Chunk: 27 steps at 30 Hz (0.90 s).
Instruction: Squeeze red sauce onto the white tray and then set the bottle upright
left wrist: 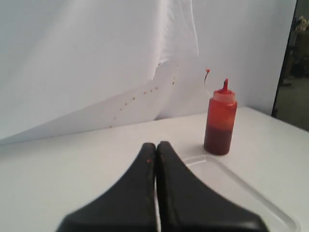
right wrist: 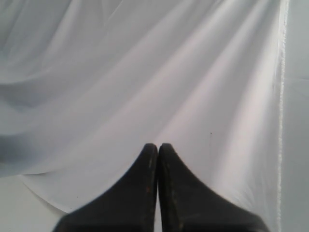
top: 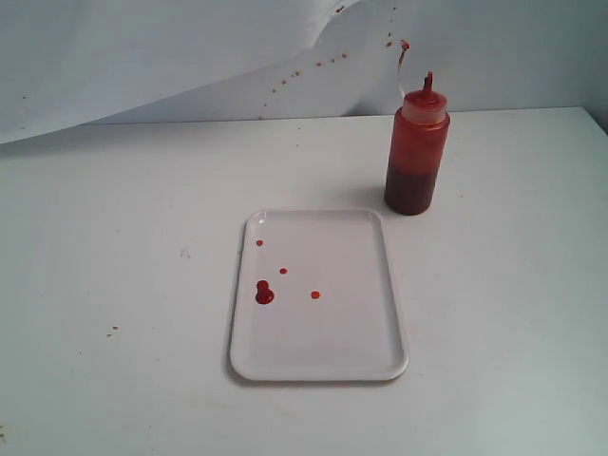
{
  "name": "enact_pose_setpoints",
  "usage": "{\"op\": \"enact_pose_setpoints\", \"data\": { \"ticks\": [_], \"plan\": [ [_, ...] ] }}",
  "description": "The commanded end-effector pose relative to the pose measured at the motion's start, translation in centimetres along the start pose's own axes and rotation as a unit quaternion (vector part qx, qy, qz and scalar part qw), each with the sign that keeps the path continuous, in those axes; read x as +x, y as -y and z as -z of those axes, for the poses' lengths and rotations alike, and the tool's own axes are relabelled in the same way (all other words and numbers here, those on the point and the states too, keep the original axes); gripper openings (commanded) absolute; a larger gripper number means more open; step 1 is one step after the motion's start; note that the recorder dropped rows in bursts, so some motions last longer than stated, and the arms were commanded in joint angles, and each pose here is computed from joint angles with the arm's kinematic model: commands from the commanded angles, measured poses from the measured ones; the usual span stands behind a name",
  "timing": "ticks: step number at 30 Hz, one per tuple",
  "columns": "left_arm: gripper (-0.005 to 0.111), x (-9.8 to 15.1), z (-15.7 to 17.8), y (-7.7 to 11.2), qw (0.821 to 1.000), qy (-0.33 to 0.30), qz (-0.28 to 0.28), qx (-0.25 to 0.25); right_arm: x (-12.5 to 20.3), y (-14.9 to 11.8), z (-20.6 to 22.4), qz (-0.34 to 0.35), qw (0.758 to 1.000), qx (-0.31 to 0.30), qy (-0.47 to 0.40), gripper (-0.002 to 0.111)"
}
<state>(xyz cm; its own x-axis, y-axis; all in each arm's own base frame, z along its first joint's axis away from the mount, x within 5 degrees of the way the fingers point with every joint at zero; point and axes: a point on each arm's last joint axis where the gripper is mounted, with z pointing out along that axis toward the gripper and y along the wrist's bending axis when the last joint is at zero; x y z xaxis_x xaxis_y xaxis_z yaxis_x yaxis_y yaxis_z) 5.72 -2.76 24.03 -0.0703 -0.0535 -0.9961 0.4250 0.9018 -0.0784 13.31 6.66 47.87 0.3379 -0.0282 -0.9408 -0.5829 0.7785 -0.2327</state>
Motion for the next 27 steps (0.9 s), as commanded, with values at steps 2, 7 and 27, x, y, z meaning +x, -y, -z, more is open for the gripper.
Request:
{"op": "enact_pose_setpoints", "data": {
  "ticks": [2,7,27],
  "plan": [
    [0.0,3.3,-0.3,-0.3,0.999,-0.051,-0.007,-0.006,-0.2,0.0,0.0,-0.003,1.0,0.002,0.004,0.0],
    [0.0,4.8,-0.1,-0.9,0.997,-0.065,-0.014,-0.045,-0.2,0.0,0.0,-0.003,1.0,0.002,0.004,0.0],
    [0.0,5.2,1.2,-2.8,0.971,-0.064,0.005,-0.229,-0.2,0.0,0.0,-0.005,1.0,0.002,0.005,0.0]
  ]
}}
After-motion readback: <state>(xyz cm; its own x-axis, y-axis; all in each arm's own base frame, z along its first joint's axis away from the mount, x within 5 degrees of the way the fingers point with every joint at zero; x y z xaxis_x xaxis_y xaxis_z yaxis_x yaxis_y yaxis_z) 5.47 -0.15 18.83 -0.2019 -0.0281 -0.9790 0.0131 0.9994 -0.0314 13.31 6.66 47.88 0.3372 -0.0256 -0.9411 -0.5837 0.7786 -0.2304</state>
